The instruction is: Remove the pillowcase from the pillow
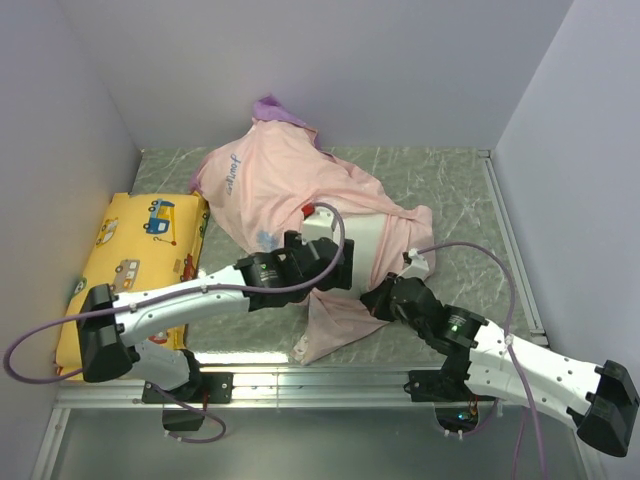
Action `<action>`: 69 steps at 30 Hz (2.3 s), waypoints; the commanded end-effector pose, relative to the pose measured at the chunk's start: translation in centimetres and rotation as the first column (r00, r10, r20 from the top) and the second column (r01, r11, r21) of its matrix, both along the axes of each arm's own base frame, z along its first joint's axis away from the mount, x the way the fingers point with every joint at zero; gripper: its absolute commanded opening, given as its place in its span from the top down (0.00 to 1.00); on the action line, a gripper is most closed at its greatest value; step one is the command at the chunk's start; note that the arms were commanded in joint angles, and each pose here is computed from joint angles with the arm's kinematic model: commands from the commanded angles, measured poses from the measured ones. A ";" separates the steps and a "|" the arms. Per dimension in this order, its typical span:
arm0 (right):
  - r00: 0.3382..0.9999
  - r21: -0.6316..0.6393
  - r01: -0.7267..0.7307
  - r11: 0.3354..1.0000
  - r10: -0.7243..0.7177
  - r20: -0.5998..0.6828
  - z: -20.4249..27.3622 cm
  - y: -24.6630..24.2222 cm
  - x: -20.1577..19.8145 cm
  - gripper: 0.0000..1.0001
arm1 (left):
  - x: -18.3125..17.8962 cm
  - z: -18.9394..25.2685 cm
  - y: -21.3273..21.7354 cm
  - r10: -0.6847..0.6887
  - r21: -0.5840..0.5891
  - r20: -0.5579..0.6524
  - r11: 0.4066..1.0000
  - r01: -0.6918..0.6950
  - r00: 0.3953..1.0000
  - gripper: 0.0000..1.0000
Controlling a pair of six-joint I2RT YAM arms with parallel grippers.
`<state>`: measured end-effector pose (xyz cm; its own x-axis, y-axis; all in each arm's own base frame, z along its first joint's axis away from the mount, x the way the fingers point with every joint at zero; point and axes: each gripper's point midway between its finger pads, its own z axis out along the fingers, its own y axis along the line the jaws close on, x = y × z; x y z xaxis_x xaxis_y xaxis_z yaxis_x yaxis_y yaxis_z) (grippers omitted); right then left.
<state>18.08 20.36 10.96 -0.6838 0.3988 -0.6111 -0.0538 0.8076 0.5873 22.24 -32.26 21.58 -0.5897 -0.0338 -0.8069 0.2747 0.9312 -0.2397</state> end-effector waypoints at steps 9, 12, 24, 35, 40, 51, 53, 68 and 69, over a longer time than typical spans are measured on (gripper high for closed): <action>0.999 0.029 0.015 0.999 -0.016 0.037 1.6 0.0 0.4 1.00 | 1.0 -4.2 -4.9 0.034 -0.031 -0.050 0.999 -0.035 0.998 0.01; 0.999 0.026 0.009 1.000 -0.010 0.034 1.4 0.2 0.4 1.00 | 2.2 -5.8 -5.3 0.051 0.011 -0.069 0.999 -0.050 0.996 0.10; 1.000 0.018 -0.006 1.000 0.006 -0.022 -1.6 -0.1 -0.6 1.00 | 12.0 3.0 -6.3 -0.013 -0.241 -0.045 0.970 0.002 0.999 1.00; 0.997 -0.016 0.047 0.999 -0.048 -0.067 -5.2 -1.3 -1.0 1.00 | 17.7 11.0 -6.0 -0.020 -0.413 -0.027 0.911 0.007 0.999 1.00; 0.993 -0.085 0.063 0.994 -0.070 -0.090 -6.7 -1.2 -0.3 1.00 | 18.4 12.2 -4.9 -0.026 -0.463 -0.057 0.886 -0.003 0.998 1.00; 0.993 -0.156 0.055 0.986 -0.069 -0.092 -7.4 0.1 0.6 1.00 | 18.7 14.4 -6.8 -0.094 -0.530 -0.078 0.847 0.038 0.992 1.00; 0.992 -0.211 0.069 0.975 -0.089 -0.084 -7.7 -0.5 0.5 1.00 | 18.8 14.6 -6.9 -0.097 -0.536 -0.079 0.843 0.040 0.992 1.00; 0.997 -0.286 -0.061 0.956 0.069 0.018 -5.8 5.2 -1.7 1.00 | 20.5 13.9 -7.8 -0.068 -0.554 -0.109 0.832 -0.004 0.992 1.00; 0.997 -0.299 -0.067 0.952 0.075 0.017 -6.0 5.2 -1.7 1.00 | 20.6 13.9 -7.8 -0.069 -0.557 -0.108 0.830 -0.003 0.992 1.00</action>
<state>19.92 24.46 7.69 -0.5609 0.2846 -0.7775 -0.0381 0.9292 0.3676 35.84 -37.84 22.61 -0.9063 -0.1705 -0.3867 0.0805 0.8287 -0.5539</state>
